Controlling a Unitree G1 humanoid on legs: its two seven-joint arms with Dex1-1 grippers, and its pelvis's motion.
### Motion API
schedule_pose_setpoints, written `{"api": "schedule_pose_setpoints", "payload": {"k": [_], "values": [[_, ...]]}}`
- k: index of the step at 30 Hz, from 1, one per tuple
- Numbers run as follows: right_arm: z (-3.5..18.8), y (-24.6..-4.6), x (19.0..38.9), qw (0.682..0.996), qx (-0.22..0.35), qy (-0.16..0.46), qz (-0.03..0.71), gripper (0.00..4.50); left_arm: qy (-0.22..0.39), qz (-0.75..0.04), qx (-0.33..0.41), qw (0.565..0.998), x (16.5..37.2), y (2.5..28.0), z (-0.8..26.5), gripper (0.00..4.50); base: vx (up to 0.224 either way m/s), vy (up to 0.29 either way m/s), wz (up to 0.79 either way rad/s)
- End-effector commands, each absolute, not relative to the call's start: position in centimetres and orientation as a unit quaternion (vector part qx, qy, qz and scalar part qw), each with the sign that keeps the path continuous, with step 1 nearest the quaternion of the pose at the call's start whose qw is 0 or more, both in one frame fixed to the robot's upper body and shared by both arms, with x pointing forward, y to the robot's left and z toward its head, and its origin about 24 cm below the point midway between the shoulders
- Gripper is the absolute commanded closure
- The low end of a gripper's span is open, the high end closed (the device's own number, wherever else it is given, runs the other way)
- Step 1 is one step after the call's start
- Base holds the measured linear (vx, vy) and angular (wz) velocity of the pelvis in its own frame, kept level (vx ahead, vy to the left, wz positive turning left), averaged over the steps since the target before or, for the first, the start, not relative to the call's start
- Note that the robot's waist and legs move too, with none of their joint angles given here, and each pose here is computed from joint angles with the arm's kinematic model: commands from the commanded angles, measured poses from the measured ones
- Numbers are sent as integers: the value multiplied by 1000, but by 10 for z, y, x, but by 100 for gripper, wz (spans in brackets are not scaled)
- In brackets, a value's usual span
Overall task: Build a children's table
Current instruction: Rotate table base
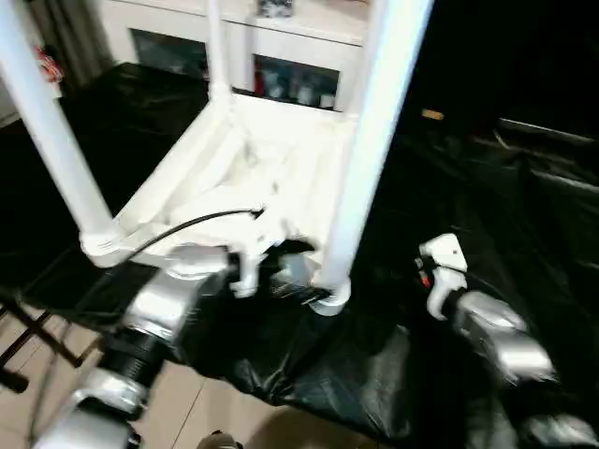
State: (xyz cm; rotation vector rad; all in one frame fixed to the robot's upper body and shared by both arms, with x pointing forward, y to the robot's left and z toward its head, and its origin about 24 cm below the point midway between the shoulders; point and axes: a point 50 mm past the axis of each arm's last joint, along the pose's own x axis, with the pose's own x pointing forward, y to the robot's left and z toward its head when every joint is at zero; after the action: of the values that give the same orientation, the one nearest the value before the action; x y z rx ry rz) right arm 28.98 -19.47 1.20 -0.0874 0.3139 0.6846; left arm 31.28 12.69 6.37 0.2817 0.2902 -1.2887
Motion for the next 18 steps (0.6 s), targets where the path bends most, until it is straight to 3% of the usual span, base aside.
{"api": "schedule_pose_setpoints", "payload": {"k": [1,4,8,9,18], "values": [[24,-197,285,911,-61,151,379,0,135,-598,180,769,322,131,70,41,0,0,0],[34,-200,275,883,-74,165,432,0,163,-596,223,754,328,140,66,68,0,0,0],[42,-204,273,874,-81,173,447,0,165,-584,224,762,336,140,66,85,0,0,0],[45,-205,270,867,-83,178,457,0,167,-587,220,761,339,140,67,114,0,0,0],[56,-206,257,846,-83,198,489,0,199,-622,231,721,344,141,66,187,0,0,0]]}}
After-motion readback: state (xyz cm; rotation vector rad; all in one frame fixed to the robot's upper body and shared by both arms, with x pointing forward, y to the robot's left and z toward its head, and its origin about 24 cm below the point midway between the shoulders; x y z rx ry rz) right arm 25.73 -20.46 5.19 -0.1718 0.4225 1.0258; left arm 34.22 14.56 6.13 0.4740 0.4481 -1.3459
